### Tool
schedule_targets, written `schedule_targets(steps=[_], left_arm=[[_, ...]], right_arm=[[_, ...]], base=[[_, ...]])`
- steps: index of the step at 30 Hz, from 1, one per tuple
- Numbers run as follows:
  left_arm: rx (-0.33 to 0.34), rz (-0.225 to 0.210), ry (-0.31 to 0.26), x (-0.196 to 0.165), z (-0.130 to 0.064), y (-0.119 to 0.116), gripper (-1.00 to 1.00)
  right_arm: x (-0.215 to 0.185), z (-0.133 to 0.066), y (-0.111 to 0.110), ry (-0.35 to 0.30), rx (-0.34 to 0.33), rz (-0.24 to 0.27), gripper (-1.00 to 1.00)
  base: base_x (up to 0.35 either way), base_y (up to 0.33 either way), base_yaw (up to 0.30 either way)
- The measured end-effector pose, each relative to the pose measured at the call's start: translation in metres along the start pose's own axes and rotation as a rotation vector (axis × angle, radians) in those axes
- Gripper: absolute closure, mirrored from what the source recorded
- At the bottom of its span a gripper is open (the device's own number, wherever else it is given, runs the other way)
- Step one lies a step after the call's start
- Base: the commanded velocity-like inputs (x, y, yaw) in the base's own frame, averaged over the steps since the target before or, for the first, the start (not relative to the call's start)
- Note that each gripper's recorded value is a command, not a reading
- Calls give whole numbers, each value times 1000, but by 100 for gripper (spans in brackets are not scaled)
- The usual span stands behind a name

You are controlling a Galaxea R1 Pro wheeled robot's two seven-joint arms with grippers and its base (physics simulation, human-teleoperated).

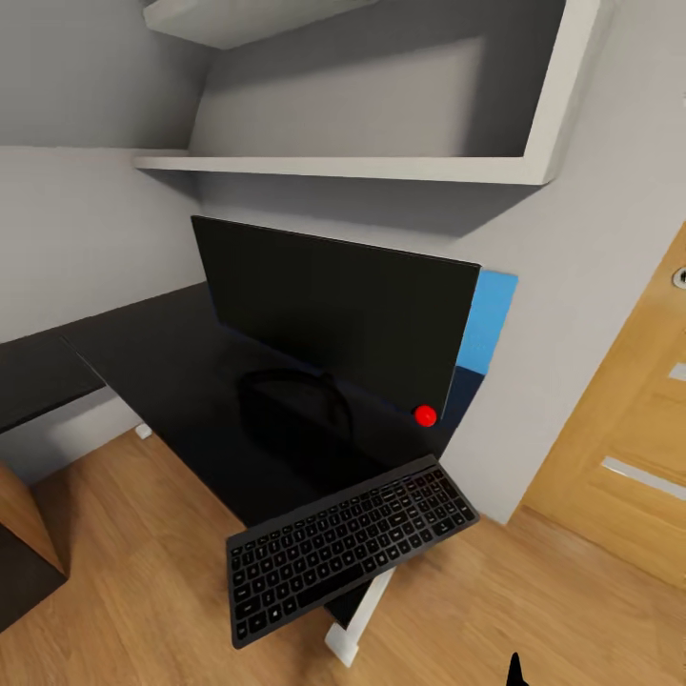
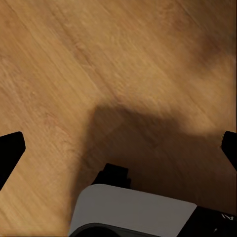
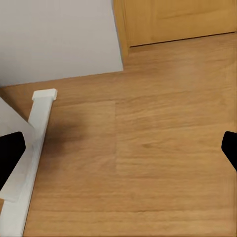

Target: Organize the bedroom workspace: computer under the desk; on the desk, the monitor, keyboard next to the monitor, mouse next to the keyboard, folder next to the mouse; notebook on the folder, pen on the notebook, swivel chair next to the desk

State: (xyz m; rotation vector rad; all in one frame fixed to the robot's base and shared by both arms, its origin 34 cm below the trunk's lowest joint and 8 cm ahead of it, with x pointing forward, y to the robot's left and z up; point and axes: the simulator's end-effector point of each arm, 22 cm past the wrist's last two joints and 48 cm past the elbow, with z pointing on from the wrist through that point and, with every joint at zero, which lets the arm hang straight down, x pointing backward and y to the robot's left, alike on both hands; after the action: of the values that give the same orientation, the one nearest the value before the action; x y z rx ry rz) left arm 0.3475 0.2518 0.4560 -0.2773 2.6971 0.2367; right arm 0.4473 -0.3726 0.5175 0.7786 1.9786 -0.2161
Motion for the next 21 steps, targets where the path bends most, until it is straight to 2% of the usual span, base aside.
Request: schedule_targets(steps=[5, 7, 19, 21], left_arm=[[-1, 0, -1, 0, 0, 0, -100], [-1, 1, 0, 0, 0, 1, -100], [0, 0, 0, 0, 0, 0, -100], [0, 0, 0, 0, 0, 0, -100]], right_arm=[[2, -1, 2, 3, -5, -2, -100], [9, -4, -2, 22, 5, -8, -100], [11, -5, -2, 27, -1, -13, -100], [12, -5, 2, 29, -19, -32, -100]], base=[[0, -65, 28], [-79, -300, 267], [-129, -301, 279], [-141, -298, 282]])
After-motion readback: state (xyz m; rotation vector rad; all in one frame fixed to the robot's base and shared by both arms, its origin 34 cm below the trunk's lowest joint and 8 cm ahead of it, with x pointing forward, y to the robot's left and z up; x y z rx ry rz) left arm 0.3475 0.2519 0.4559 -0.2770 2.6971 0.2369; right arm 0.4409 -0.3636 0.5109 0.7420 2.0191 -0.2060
